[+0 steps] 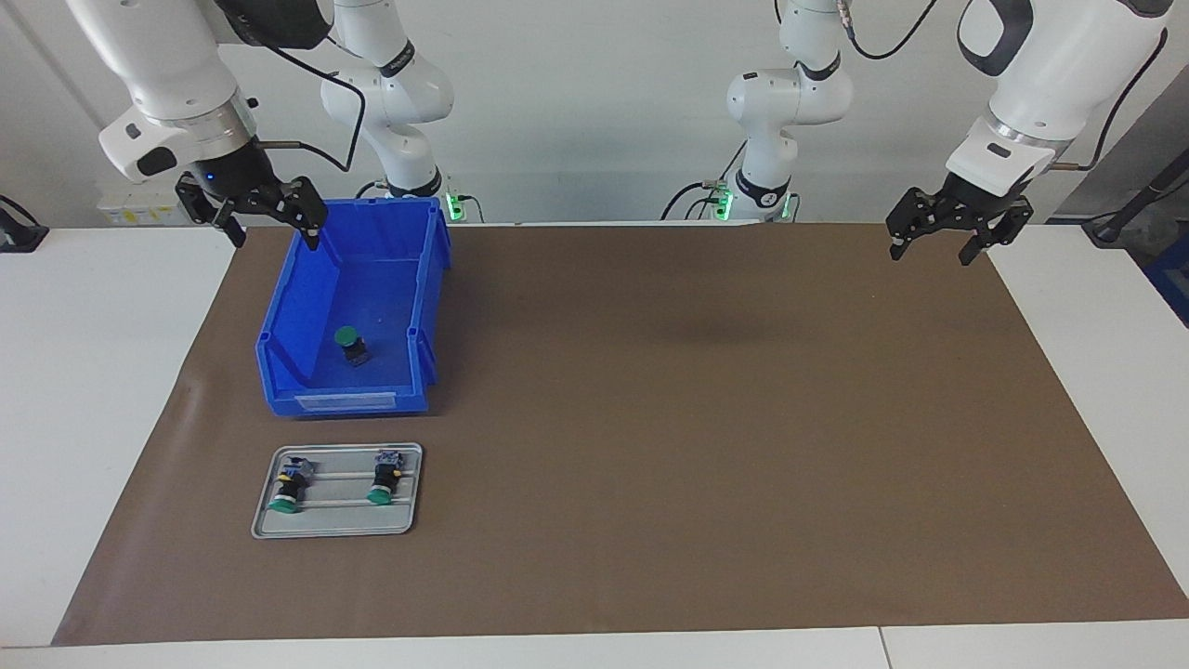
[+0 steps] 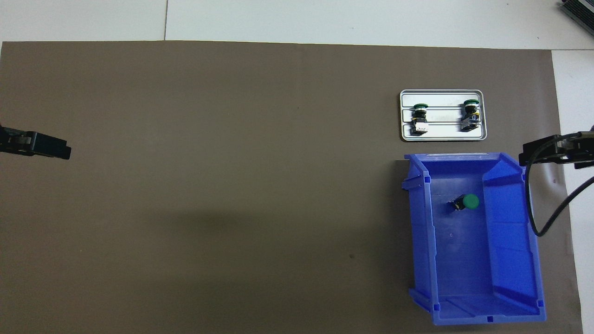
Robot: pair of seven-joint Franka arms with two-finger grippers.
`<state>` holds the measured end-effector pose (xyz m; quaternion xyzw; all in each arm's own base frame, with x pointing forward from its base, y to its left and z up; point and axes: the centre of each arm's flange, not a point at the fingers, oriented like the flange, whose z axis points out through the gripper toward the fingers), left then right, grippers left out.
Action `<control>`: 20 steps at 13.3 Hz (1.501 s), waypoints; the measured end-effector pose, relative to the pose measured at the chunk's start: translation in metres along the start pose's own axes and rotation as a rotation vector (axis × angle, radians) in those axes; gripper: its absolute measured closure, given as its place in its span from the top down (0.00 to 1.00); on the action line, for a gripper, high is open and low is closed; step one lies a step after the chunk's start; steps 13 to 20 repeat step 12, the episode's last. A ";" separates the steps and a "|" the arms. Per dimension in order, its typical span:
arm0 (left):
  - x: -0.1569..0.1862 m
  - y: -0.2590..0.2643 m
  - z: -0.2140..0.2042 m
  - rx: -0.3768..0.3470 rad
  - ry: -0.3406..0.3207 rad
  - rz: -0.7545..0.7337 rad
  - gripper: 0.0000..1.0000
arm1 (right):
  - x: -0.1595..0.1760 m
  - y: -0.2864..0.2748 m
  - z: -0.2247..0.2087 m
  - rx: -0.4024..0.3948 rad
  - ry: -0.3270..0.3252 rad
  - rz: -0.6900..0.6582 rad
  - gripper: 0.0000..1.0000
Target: Place and press button with both arms
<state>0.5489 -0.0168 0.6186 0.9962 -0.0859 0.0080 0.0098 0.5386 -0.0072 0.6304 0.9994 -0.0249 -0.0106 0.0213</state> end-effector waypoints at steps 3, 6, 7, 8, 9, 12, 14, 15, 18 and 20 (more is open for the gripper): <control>0.000 0.000 0.000 0.000 0.000 0.000 1.00 | 0.000 0.002 -0.001 0.007 0.004 0.005 1.00; 0.000 0.000 0.000 0.000 0.000 0.000 1.00 | -0.001 0.004 -0.002 0.027 0.005 0.011 1.00; 0.000 0.000 0.000 0.000 0.000 0.000 1.00 | -0.001 0.005 -0.003 0.027 0.006 0.013 1.00; 0.000 0.000 0.000 0.000 0.000 0.000 1.00 | -0.001 0.005 -0.003 0.027 0.008 0.014 1.00; 0.000 0.000 0.000 0.000 0.000 0.000 1.00 | -0.002 0.005 -0.004 0.027 0.009 0.014 1.00; 0.000 0.000 0.000 0.000 0.000 0.000 1.00 | -0.002 0.006 -0.005 0.028 0.010 0.015 1.00; 0.000 0.000 0.000 0.000 0.000 0.000 1.00 | -0.002 0.006 -0.005 0.028 0.010 0.015 1.00; 0.000 0.000 0.000 0.000 0.000 0.000 1.00 | -0.002 0.006 -0.005 0.028 0.010 0.015 1.00; 0.000 0.000 0.000 0.000 0.000 0.000 1.00 | -0.002 0.006 -0.005 0.028 0.010 0.015 1.00; 0.000 0.000 0.000 0.000 0.000 0.000 1.00 | -0.002 0.006 -0.005 0.028 0.010 0.015 1.00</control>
